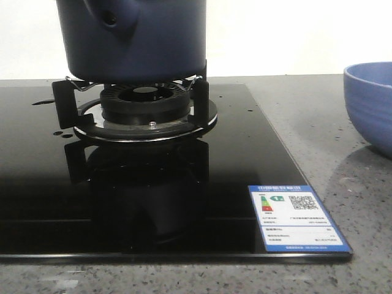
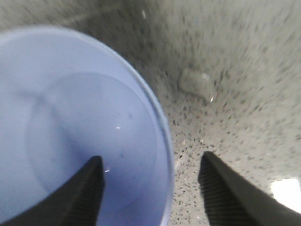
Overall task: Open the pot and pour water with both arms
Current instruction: 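Grasp the light blue bowl rim with the right gripper and lift it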
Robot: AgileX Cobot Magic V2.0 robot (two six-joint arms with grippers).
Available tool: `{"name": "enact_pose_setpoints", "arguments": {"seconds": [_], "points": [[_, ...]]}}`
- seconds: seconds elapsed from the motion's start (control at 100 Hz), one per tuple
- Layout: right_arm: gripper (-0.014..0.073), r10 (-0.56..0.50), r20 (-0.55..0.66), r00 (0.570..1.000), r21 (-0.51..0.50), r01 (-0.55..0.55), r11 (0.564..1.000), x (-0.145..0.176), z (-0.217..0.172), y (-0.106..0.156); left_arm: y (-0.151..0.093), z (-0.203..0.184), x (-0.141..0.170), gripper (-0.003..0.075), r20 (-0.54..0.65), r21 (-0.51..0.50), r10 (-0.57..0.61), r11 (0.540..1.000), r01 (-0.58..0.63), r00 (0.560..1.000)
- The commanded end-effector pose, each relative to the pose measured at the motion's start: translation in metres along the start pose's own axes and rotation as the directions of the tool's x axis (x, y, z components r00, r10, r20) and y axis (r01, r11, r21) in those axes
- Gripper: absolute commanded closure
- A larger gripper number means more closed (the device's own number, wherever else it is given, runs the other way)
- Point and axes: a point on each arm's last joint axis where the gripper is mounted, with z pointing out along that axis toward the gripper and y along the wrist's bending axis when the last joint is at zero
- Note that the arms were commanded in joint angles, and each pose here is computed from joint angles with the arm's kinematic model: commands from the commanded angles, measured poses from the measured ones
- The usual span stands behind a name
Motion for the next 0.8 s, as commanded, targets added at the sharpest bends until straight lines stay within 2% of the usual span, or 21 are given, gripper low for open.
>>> {"name": "enact_pose_setpoints", "arguments": {"seconds": [0.0, 0.13, 0.2, 0.36, 0.62, 0.79], "points": [[0.0273, 0.034, 0.041, 0.999, -0.029, -0.033, 0.999, -0.004, 0.004, 0.000, -0.003, -0.003, -0.013, 0.0530, 0.046, 0.016, -0.034, 0.999, 0.033, 0.998], [0.0330, 0.061, 0.045, 0.997, -0.043, -0.059, 0.997, -0.004, 0.014, -0.001, -0.003, -0.003, -0.013, 0.0530, 0.046, 0.016, -0.034, 0.999, 0.033, 0.998], [0.0398, 0.060, 0.043, 0.997, -0.044, -0.058, 0.997, -0.004, 0.015, -0.002, -0.003, -0.003, -0.013, 0.0530, 0.046, 0.016, -0.034, 0.999, 0.033, 0.998], [0.0660, 0.054, 0.062, 0.997, -0.082, -0.049, 0.995, -0.006, 0.014, 0.002, -0.003, -0.003, -0.013, 0.0530, 0.046, 0.016, -0.034, 0.999, 0.033, 0.998], [0.0657, -0.001, 0.118, 0.993, -0.113, 0.014, 0.993, -0.023, -0.014, 0.014, -0.003, -0.003, -0.013, 0.0530, 0.046, 0.016, -0.034, 0.999, 0.033, 0.998], [0.0656, -0.081, 0.225, 0.971, -0.161, 0.119, 0.980, -0.043, -0.055, 0.041, -0.003, -0.003, -0.013, 0.0530, 0.046, 0.016, -0.034, 0.999, 0.033, 0.998]]}}
